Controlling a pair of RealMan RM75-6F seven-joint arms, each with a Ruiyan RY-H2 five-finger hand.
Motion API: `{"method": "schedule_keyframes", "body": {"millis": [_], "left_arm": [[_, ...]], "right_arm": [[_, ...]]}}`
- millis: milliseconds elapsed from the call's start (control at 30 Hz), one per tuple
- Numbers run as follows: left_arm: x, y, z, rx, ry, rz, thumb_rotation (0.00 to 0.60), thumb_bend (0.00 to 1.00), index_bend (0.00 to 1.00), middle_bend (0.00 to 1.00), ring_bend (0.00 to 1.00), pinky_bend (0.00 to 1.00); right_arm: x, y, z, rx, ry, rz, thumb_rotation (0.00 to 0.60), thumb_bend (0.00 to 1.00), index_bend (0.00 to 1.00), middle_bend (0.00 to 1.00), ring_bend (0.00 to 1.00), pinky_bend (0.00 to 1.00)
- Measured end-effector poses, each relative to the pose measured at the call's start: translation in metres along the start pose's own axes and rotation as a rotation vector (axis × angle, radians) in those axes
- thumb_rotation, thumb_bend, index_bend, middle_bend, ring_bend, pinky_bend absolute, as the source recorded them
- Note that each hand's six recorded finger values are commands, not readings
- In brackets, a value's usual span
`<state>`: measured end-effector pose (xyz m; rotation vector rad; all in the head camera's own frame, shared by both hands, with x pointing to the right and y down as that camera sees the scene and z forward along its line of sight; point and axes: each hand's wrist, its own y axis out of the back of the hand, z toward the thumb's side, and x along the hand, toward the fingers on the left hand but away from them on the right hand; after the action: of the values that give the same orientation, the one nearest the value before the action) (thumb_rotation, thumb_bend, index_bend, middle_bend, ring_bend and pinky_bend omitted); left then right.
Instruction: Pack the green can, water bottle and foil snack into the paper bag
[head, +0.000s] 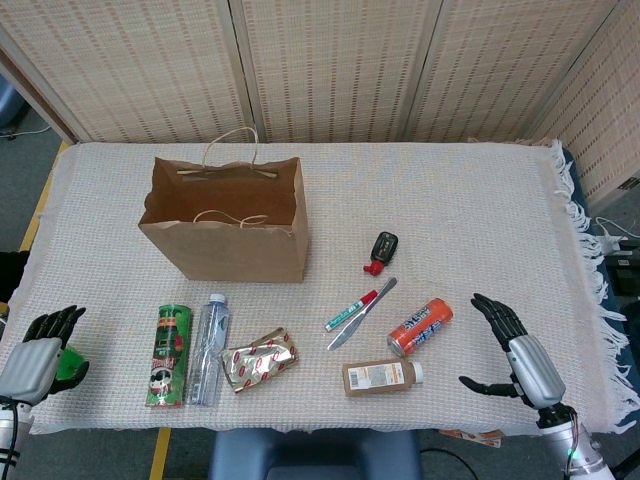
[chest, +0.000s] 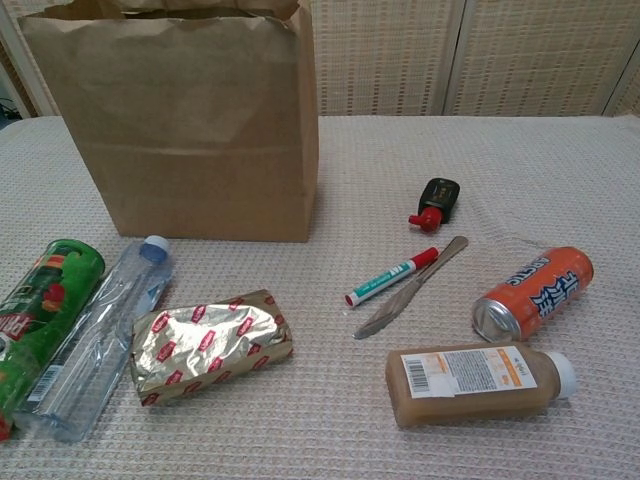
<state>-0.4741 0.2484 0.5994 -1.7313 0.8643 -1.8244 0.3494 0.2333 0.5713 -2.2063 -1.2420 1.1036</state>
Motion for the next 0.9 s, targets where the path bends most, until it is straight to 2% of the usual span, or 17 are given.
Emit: {"method": "schedule_keyframes", "body": {"millis": [133,367,633,900], "left_arm": [[0.006,-0.007,-0.010,-0.007,0.075,-0.071,0.600,0.35,0.00,0.00,0.00,0.03],[0.020,-0.018,-0.021,-0.038,0.184,-0.158,0.600,0.35,0.00,0.00,0.00,0.03],[0.028,-0.030,-0.027,0.006,0.229,-0.207,0.600,0.34,0.00,0.00,0.00,0.03],[0.033,-0.034,-0.041,0.056,0.272,-0.212,0.600,0.34,0.00,0.00,0.00,0.03]], "right_arm": [[0.000,-0.001,-0.001,-0.001,-0.004,0.009,0.600,0.00,0.00,0.00,0.00,0.00],[-0.001,-0.002,0.000,-0.001,-0.012,0.021,0.600,0.00,0.00,0.00,0.00,0.00],[0.000,-0.002,0.000,-0.009,-0.018,0.026,0.600,0.00,0.00,0.00,0.00,0.00],[0.000,-0.002,0.000,-0.014,-0.024,0.033,0.600,0.00,0.00,0.00,0.00,0.00]]}}
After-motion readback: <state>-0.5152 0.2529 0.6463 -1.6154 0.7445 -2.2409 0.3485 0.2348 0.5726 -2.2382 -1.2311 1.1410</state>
